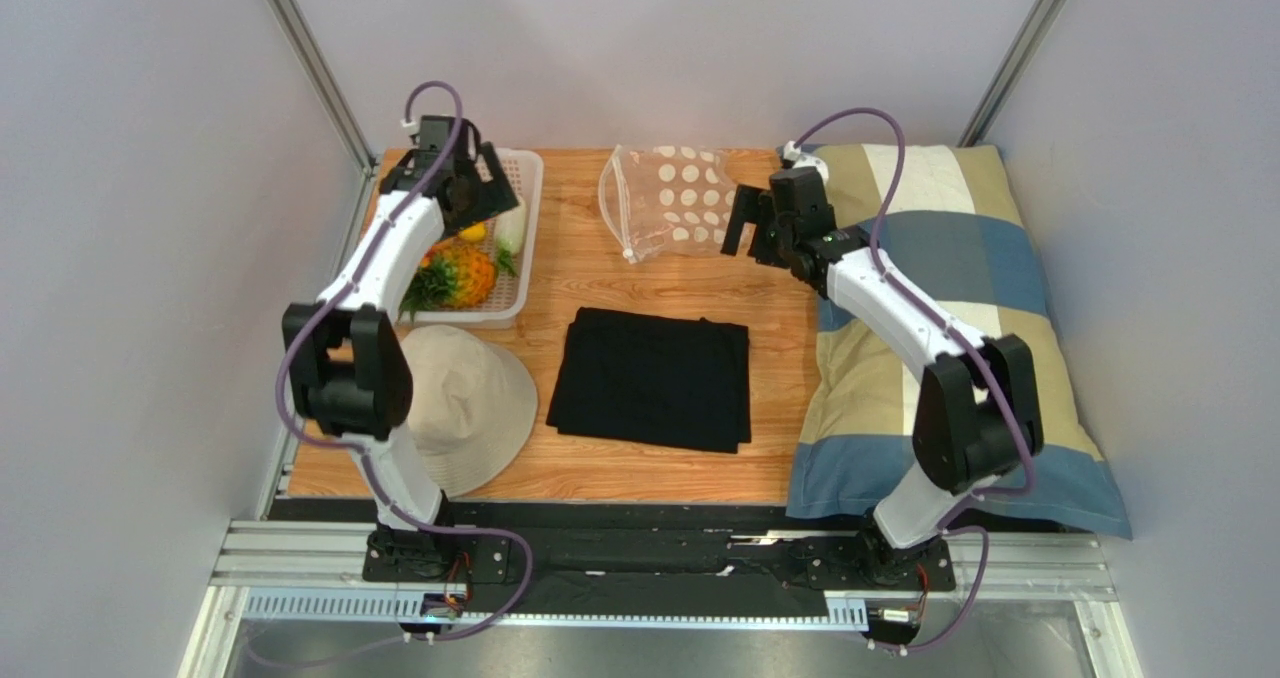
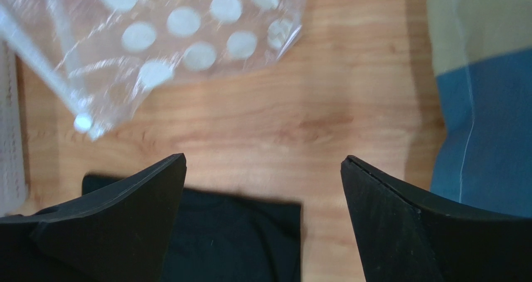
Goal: Open the zip-top bag and remove the fake food
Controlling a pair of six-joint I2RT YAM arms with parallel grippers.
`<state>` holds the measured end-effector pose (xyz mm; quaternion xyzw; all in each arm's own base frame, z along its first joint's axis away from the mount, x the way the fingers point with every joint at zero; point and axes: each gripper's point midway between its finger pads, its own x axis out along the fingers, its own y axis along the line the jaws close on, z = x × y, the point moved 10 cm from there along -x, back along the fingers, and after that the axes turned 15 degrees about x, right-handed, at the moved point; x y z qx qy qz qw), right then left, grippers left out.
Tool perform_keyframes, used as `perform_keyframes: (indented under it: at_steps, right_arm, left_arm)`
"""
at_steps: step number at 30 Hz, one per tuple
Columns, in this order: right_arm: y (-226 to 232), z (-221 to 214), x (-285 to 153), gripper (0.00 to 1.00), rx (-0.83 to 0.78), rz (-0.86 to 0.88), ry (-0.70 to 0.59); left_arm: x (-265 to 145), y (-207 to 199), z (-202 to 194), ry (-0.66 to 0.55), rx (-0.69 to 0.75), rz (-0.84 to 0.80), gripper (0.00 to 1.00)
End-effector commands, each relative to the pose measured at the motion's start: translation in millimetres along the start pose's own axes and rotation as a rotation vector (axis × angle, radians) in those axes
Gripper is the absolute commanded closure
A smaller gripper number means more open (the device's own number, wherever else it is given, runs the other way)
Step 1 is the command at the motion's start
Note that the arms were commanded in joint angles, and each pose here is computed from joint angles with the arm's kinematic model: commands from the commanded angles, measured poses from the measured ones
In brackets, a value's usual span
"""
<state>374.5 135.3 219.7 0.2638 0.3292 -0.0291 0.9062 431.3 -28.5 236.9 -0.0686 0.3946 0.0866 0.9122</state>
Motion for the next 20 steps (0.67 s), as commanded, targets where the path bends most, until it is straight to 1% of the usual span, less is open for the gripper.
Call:
perform_keyframes:
  at_steps: [1,2,3,4,5,6,7,8,9,10,12,13,14,15,16,19,20]
  right_arm:
    - [5.5,-26.9,-72.5,0.00,-0.047,-0.026,0.018]
    - [11.8,-25.6,-101.5,0.00,-0.040,0.042,-0.007]
    - [11.8,-28.2,-114.9,0.00,-0.023,0.070,-0.002]
    - [3.5,-38.5,-125.1,0.00,-0.029,0.083,0.047]
    - [1.4,-32.4,-156.5,0.00,-0.015,0.155,0.008]
    - [-7.6,-35.7,-170.3,0.00,-0.018,0.148,0.015]
    - [-17.1,-33.3,-185.8,0.00,-0.029,0.135,-0.033]
    - [-25.6,-30.2,-201.3,0.00,-0.032,0.119,-0.079]
    - [-40.7,-26.7,-233.6,0.00,-0.025,0.115,-0.142]
    - [-49.9,-21.8,-249.1,0.00,-0.027,0.085,-0.205]
    - [-66.8,-17.8,-294.2,0.00,-0.015,0.125,-0.282]
    - [-72.8,-16.6,-306.9,0.00,-0.014,0.124,-0.307]
    - [-76.9,-13.9,-322.9,0.00,0.001,0.140,-0.333]
    - [-84.2,-18.0,-330.6,0.00,-0.002,0.125,-0.319]
    - [-88.2,-20.0,-339.3,0.00,0.005,0.146,-0.322]
    - [-90.0,-25.9,-346.6,0.00,0.016,0.162,-0.263]
    - [-89.4,-26.7,-347.9,0.00,0.023,0.177,-0.257]
  left_arm:
    - [-121.4,-66.4,-22.8,-0.185,0.167,-0.266,0.01]
    - [-129.0,-71.3,-40.4,-0.166,0.200,-0.307,0.01]
    - [-161.2,-75.8,-47.5,-0.210,0.224,-0.394,0.01]
    - [-181.2,-87.6,-62.4,-0.222,0.273,-0.469,0.01]
    - [-191.2,-88.3,-78.0,-0.228,0.321,-0.503,0.01]
    - [-225.7,-80.8,-82.7,-0.303,0.338,-0.572,0.01]
    - [-243.8,-78.4,-90.2,-0.335,0.365,-0.626,0.01]
    - [-256.5,-69.4,-96.5,-0.364,0.394,-0.664,0.01]
    - [-291.5,-51.2,-100.2,-0.460,0.393,-0.744,0.01]
    - [-306.8,-41.4,-102.5,-0.507,0.401,-0.768,0.01]
    - [-346.0,-14.4,-111.2,-0.618,0.429,-0.824,0.01]
    - [-360.1,-5.6,-112.0,-0.656,0.435,-0.835,0.01]
    - [-365.0,2.0,-118.7,-0.635,0.438,-0.829,0.01]
    - [-374.0,10.3,-124.6,-0.647,0.432,-0.843,0.01]
    - [-376.0,14.4,-130.6,-0.618,0.430,-0.848,0.01]
    - [-378.4,23.9,-144.0,-0.600,0.397,-0.853,0.01]
    - [-379.8,27.2,-146.4,-0.613,0.384,-0.848,0.01]
